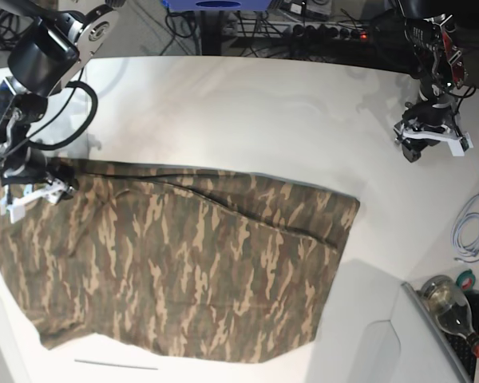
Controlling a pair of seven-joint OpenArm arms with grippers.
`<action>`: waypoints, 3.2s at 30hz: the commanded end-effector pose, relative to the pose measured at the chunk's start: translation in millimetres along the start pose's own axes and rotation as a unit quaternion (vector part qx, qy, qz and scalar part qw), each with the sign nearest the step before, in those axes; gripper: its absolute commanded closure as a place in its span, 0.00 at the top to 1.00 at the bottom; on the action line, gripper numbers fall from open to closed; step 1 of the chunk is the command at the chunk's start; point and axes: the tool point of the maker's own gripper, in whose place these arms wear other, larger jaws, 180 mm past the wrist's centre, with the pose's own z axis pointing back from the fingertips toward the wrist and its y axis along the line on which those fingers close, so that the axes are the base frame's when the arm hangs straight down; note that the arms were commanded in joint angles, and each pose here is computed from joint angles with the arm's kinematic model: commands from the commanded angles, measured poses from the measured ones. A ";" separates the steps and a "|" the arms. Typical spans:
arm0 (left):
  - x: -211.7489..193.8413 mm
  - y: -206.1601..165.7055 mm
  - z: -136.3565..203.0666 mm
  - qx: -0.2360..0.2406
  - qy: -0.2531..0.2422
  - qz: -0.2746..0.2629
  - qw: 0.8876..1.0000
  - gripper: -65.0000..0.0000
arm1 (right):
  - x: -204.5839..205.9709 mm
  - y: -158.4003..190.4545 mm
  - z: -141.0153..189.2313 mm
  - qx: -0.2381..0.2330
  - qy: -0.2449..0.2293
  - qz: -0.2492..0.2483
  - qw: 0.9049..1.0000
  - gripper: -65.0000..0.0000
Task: Layout the t-shirt on the table in an organized manner, then fold the t-shirt properly
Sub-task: 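Grasp the shirt edge near the right gripper and tug it outward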
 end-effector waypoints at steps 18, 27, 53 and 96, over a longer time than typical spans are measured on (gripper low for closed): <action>19.6 -1.2 -1.2 -0.006 -0.026 -0.006 1.000 0.57 | 12.9 2.1 -1.4 0.007 -0.014 -0.003 1.000 0.07; 20.1 -1.4 -0.1 -0.006 -0.026 -0.008 1.000 0.57 | 58.3 18.8 2.4 0.021 -0.066 0.009 0.998 0.02; 22.6 -3.2 -1.7 -0.008 -0.028 -0.009 1.000 0.57 | 17.9 -5.2 4.8 -0.003 -0.039 0.000 0.999 0.67; 16.3 -25.8 2.7 -0.077 -0.021 -0.029 0.996 0.57 | 111.8 81.6 -15.6 0.075 -0.061 0.060 0.993 0.01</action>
